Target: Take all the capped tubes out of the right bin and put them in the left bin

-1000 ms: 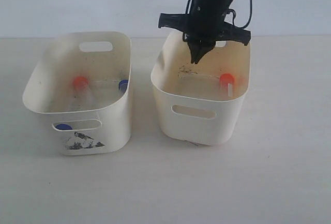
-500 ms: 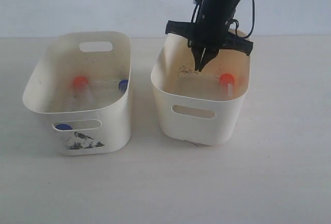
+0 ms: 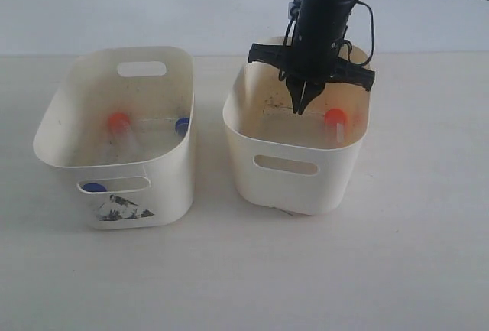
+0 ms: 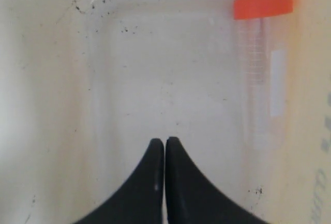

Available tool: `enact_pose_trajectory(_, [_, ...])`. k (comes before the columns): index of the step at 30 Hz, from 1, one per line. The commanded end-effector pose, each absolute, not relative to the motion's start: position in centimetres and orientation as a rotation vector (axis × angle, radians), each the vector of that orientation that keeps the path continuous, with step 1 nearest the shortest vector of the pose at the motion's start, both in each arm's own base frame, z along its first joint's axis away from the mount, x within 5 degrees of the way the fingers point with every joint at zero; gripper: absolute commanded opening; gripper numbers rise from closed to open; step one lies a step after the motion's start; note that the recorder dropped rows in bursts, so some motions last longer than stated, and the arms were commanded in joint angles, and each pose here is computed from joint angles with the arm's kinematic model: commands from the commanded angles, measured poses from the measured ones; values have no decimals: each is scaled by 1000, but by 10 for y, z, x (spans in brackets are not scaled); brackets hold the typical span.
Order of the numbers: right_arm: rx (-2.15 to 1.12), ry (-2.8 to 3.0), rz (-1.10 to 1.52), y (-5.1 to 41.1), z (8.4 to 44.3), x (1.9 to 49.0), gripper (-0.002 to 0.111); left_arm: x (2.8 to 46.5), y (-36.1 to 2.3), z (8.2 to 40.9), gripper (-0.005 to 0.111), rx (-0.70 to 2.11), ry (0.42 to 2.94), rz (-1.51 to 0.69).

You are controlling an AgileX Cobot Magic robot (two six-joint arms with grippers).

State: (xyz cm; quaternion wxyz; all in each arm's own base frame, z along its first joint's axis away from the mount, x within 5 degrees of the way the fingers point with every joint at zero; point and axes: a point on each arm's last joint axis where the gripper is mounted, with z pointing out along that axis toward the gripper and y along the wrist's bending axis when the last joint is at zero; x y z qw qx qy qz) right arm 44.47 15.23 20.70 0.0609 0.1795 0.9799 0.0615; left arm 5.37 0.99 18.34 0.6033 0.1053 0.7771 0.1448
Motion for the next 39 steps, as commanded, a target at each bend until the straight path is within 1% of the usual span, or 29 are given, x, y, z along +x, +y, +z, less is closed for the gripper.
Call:
enact_pose_trajectory(1, [525, 2966, 151, 150, 203, 446, 0, 54, 9, 185, 4, 237, 1791, 322])
enact_pose_trajectory(8, [511, 3009, 136, 152, 185, 449, 0, 54, 9, 185, 4, 237, 1791, 322])
enact_pose_trajectory(14, [463, 3024, 134, 153, 181, 449, 0, 54, 9, 185, 4, 237, 1791, 322])
enact_pose_trajectory(16, [435, 3029, 135, 153, 181, 449, 12, 54, 9, 185, 4, 237, 1791, 322])
enact_pose_trajectory(17, [435, 3029, 135, 153, 181, 449, 27, 54, 9, 185, 4, 237, 1791, 322])
enact_pose_trajectory(18, [435, 3029, 135, 153, 181, 449, 34, 54, 9, 185, 4, 237, 1791, 322])
enact_pose_trajectory(19, [446, 3028, 136, 153, 181, 449, 45, 54, 9, 185, 4, 237, 1791, 322])
enact_pose_trajectory(20, [446, 3028, 136, 153, 181, 449, 48, 54, 9, 185, 4, 237, 1791, 322])
enact_pose_trajectory(22, [426, 3030, 135, 153, 181, 449, 48, 54, 9, 185, 4, 237, 1791, 322])
enact_pose_trajectory(23, [408, 3032, 134, 153, 181, 449, 50, 54, 9, 185, 4, 237, 1791, 322])
enact_pose_trajectory(25, [388, 3034, 133, 153, 181, 449, 60, 54, 9, 185, 4, 237, 1791, 322])
enact_pose_trajectory(26, [388, 3034, 133, 153, 181, 449, 62, 54, 9, 185, 4, 237, 1791, 322])
enact_pose_trajectory(31, [331, 3039, 131, 153, 181, 449, 62, 54, 9, 185, 4, 237, 1791, 322])
enact_pose_trajectory(39, [327, 3039, 127, 153, 181, 449, 62, 54, 9, 185, 4, 237, 1791, 322])
